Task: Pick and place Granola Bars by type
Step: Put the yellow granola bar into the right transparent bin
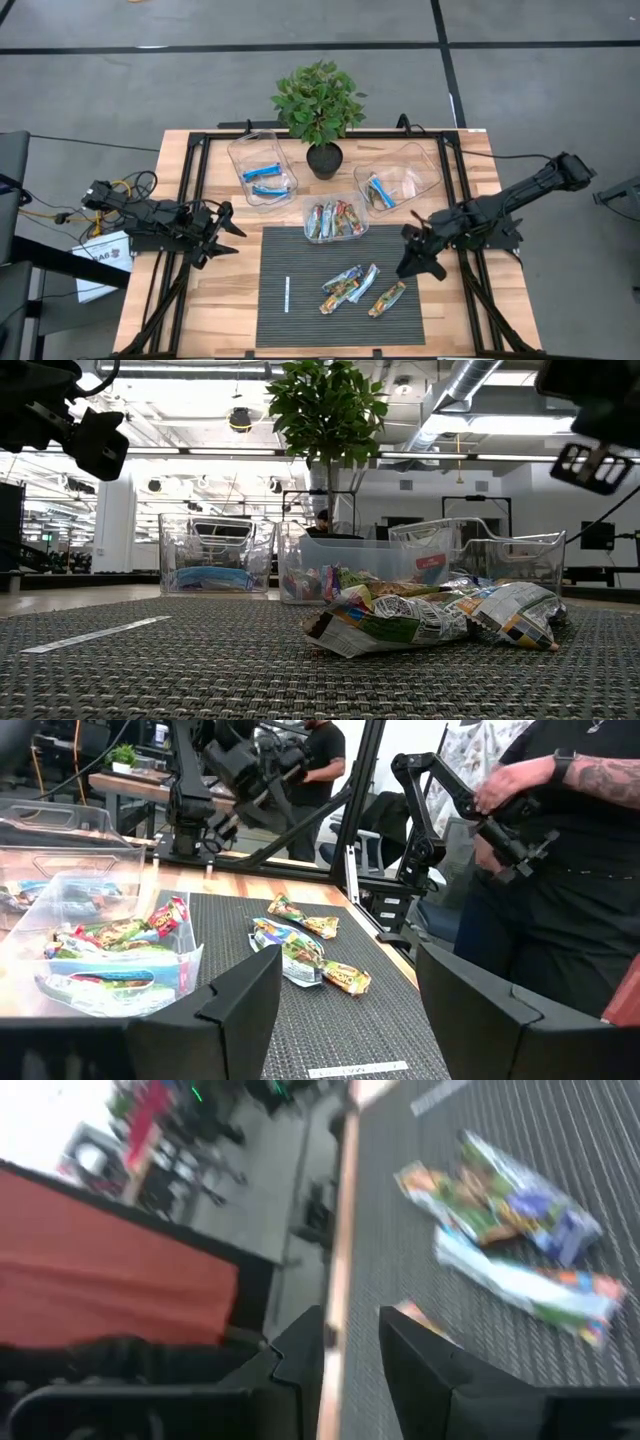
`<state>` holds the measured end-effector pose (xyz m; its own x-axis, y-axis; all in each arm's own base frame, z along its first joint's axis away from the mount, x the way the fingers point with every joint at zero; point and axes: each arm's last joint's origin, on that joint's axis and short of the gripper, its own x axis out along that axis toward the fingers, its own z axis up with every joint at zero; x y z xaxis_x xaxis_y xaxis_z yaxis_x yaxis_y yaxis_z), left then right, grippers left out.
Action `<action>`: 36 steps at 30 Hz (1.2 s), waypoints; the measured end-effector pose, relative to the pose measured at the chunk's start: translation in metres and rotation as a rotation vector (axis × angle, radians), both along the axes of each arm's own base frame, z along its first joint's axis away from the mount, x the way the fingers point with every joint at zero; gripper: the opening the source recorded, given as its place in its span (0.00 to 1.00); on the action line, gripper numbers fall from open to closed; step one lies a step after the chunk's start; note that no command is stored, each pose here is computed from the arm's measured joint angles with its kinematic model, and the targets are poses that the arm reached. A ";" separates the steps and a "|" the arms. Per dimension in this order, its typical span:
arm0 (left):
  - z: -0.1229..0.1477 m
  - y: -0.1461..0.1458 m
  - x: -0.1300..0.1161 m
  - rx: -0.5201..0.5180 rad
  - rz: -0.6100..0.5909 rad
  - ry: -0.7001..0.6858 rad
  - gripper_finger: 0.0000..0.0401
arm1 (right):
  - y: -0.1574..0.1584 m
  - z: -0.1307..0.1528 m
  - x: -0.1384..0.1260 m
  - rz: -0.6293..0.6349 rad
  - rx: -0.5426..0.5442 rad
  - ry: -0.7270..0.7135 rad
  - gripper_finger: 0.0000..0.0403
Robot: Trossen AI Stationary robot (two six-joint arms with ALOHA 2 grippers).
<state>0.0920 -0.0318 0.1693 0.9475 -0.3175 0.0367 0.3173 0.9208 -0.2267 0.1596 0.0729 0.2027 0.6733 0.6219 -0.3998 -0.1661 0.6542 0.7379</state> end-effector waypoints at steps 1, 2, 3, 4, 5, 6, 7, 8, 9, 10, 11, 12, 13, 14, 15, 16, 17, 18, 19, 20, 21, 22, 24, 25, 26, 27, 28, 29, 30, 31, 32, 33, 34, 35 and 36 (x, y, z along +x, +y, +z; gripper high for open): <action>0.000 0.000 0.000 0.001 0.000 0.000 0.56 | 0.000 -0.002 0.000 0.010 -0.017 0.014 0.22; 0.000 0.000 0.000 0.002 0.000 -0.001 0.56 | 0.001 -0.004 -0.001 0.019 -0.033 0.026 0.22; 0.000 0.000 0.000 0.004 0.000 -0.001 0.56 | 0.001 -0.005 -0.001 0.030 -0.058 0.037 0.22; 0.000 0.000 0.000 0.003 0.000 -0.001 0.56 | 0.002 -0.004 -0.001 0.048 -0.087 0.044 0.22; 0.000 0.000 0.000 0.001 0.000 0.000 0.56 | 0.003 -0.002 -0.001 0.071 -0.120 0.046 0.22; 0.000 0.000 0.000 0.000 0.000 0.000 0.56 | 0.004 0.001 -0.001 0.093 -0.153 0.046 0.22; 0.000 0.000 0.000 0.000 0.001 0.000 0.56 | 0.005 0.005 0.000 0.110 -0.190 0.052 0.22; 0.000 0.000 0.000 0.002 0.000 0.000 0.56 | 0.006 0.008 0.001 0.123 -0.238 0.059 0.22; 0.000 0.000 0.000 0.004 0.000 -0.001 0.56 | 0.008 0.010 0.001 0.142 -0.293 0.062 0.22; 0.000 0.000 0.000 0.004 0.000 -0.001 0.56 | 0.010 0.013 0.002 0.163 -0.351 0.060 0.22; 0.000 0.000 0.000 0.002 0.000 -0.001 0.56 | 0.012 0.017 0.003 0.186 -0.410 0.058 0.22; 0.000 0.000 0.000 0.000 0.000 0.000 0.56 | 0.015 0.021 0.004 0.207 -0.468 0.053 0.22; 0.000 0.000 0.000 0.000 0.001 0.001 0.56 | 0.018 0.024 0.005 0.229 -0.524 0.054 0.22; 0.000 0.000 0.000 0.001 0.000 0.000 0.56 | 0.020 0.027 0.006 0.250 -0.577 0.060 0.22; 0.000 0.000 0.000 0.002 0.000 0.000 0.56 | 0.022 0.029 0.007 0.270 -0.625 0.064 0.22; 0.000 0.000 0.000 0.004 0.001 -0.001 0.56 | 0.024 0.032 0.008 0.291 -0.668 0.071 0.22; 0.000 0.000 0.000 0.003 0.000 0.000 0.56 | 0.026 0.034 0.010 0.308 -0.704 0.080 0.22; 0.000 0.000 0.000 0.000 0.000 0.001 0.56 | 0.028 0.035 0.012 0.328 -0.734 0.091 0.22; 0.000 0.000 0.000 0.000 0.000 0.001 0.56 | 0.030 0.035 0.013 0.351 -0.755 0.103 0.22; 0.000 0.000 0.000 0.001 0.001 0.000 0.56 | 0.032 0.036 0.015 0.369 -0.768 0.113 0.22; 0.000 0.000 0.000 0.002 0.000 0.000 0.56 | 0.034 0.037 0.016 0.382 -0.777 0.124 0.22; 0.000 0.000 0.000 0.004 0.001 -0.001 0.56 | 0.036 0.037 0.018 0.394 -0.786 0.131 0.22; 0.000 0.000 0.000 0.002 0.001 0.000 0.56 | 0.041 0.037 0.021 0.423 -0.808 0.137 0.22; 0.000 0.000 0.000 0.000 0.000 0.001 0.56 | 0.044 0.037 0.022 0.428 -0.823 0.139 0.22; 0.000 0.000 0.000 0.000 0.000 0.001 0.56 | 0.047 0.036 0.023 0.436 -0.834 0.141 0.22; 0.000 0.000 0.000 0.001 0.000 0.000 0.56 | 0.049 0.036 0.024 0.449 -0.840 0.136 0.22; 0.000 0.000 0.000 0.004 0.000 -0.001 0.56 | 0.052 0.036 0.025 0.462 -0.850 0.126 0.22; 0.000 0.000 0.000 0.004 0.000 0.000 0.56 | 0.055 0.037 0.025 0.471 -0.867 0.116 0.22; 0.000 0.000 0.000 0.003 0.000 0.000 0.56 | 0.058 0.036 0.025 0.480 -0.894 0.103 0.22; 0.000 0.000 0.000 0.000 0.001 0.001 0.56 | 0.061 0.036 0.025 0.492 -0.923 0.088 0.22; 0.000 0.000 0.000 0.000 0.000 0.001 0.56 | 0.064 0.035 0.025 0.509 -0.950 0.069 0.22; 0.000 0.000 0.000 0.001 0.000 0.001 0.56 | 0.067 0.034 0.025 0.523 -0.971 0.054 0.22; 0.000 0.000 0.000 0.002 0.000 0.000 0.56 | 0.070 0.032 0.026 0.537 -0.981 0.044 0.23; 0.000 0.000 0.000 0.004 0.001 0.000 0.56 | 0.072 0.030 0.027 0.545 -0.985 0.036 0.24; 0.000 0.000 0.000 0.004 0.000 0.000 0.56 | 0.075 0.028 0.028 0.552 -0.987 0.033 0.25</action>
